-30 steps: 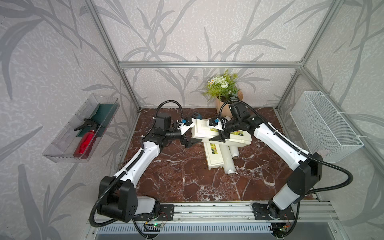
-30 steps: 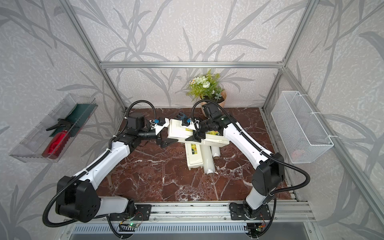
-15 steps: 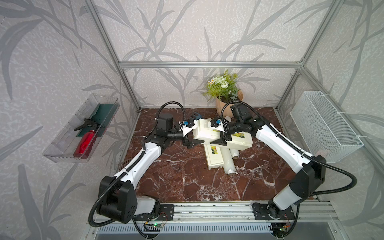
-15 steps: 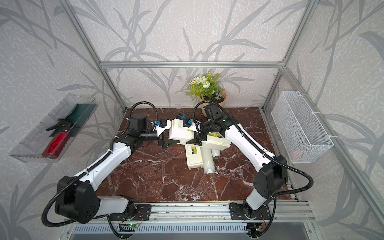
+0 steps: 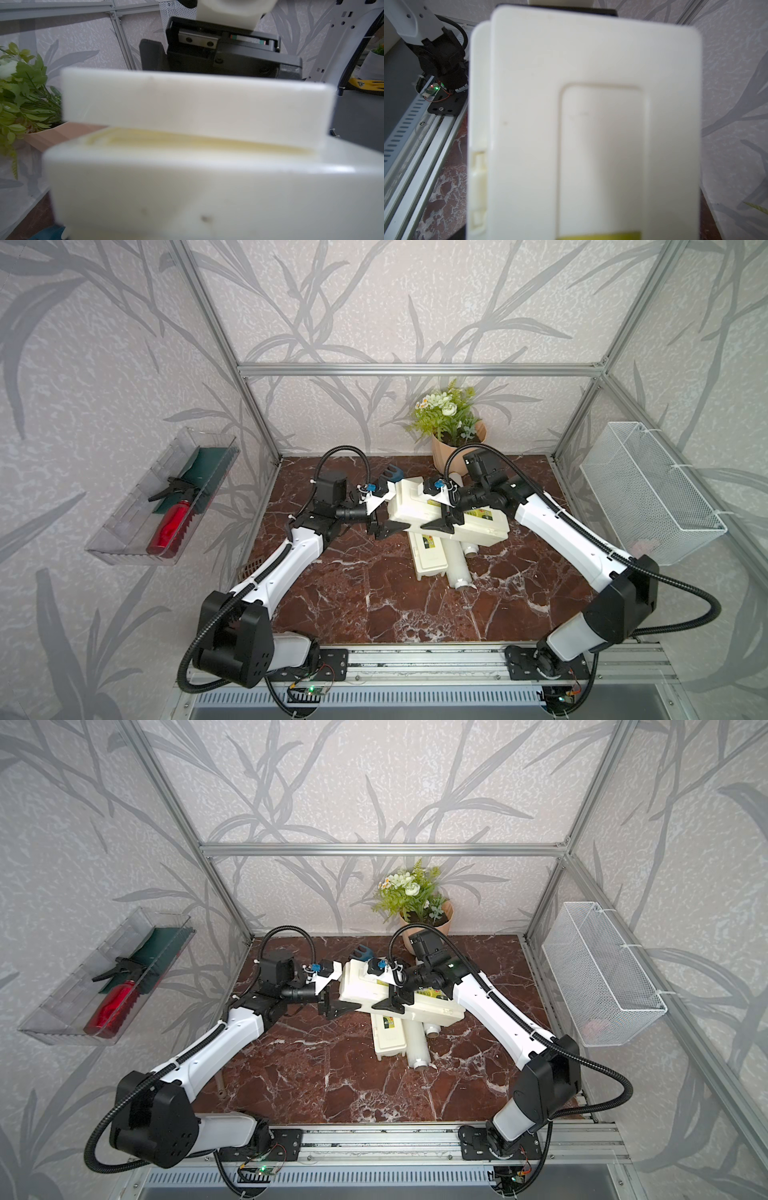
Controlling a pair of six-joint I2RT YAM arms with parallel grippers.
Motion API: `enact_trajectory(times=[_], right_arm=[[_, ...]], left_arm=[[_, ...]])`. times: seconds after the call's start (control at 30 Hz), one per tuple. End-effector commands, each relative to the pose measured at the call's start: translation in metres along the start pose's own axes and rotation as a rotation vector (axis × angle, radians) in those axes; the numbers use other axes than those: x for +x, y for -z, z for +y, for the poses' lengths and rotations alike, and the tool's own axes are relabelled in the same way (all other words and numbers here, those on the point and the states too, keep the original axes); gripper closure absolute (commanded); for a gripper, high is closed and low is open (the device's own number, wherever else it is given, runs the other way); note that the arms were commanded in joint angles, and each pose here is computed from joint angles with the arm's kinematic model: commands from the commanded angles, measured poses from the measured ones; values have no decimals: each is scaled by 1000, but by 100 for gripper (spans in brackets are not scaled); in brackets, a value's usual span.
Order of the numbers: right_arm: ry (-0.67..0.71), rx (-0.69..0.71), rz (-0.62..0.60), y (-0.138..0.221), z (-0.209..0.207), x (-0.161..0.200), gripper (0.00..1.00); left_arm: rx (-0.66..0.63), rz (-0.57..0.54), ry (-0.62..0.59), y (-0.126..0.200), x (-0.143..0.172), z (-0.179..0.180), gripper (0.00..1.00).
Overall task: Put plastic wrap rolls into dispensers
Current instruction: Open the lid of the plastic wrap cutting box.
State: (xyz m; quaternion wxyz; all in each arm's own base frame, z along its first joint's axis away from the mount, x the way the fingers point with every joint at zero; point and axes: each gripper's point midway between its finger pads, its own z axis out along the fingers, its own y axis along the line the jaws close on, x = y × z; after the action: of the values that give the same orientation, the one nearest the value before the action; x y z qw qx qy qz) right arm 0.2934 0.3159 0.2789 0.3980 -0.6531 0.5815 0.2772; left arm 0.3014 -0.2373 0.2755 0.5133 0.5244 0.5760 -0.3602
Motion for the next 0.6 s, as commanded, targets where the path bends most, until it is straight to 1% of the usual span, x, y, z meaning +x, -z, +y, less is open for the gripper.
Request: enact_trajectory(times=[0.0, 0.13, 0.2, 0.37, 0.47, 0.5, 0.57], right_arm=[[-28, -125, -111, 9, 21, -33, 7], [-70, -167, -123, 2, 23, -34, 4], [-75, -175, -118, -1, 24, -31, 5], [-87, -182, -125, 0, 26, -33, 13], [-84, -155, -132, 2, 22, -33, 19], [-85, -148, -141, 3, 20, -34, 21], [-91, -126, -166, 8, 16, -36, 23]], left_arm=[[-35, 16, -106, 8, -16, 2, 60], [-35, 29, -133, 7, -16, -2, 61], [-35, 35, -144, 6, -16, -2, 61], [-49, 71, -161, 7, -9, -1, 62], [-62, 83, -162, 8, -6, 0, 63], [-73, 88, -154, 8, -5, 1, 66], [-104, 95, -158, 10, -2, 4, 66]])
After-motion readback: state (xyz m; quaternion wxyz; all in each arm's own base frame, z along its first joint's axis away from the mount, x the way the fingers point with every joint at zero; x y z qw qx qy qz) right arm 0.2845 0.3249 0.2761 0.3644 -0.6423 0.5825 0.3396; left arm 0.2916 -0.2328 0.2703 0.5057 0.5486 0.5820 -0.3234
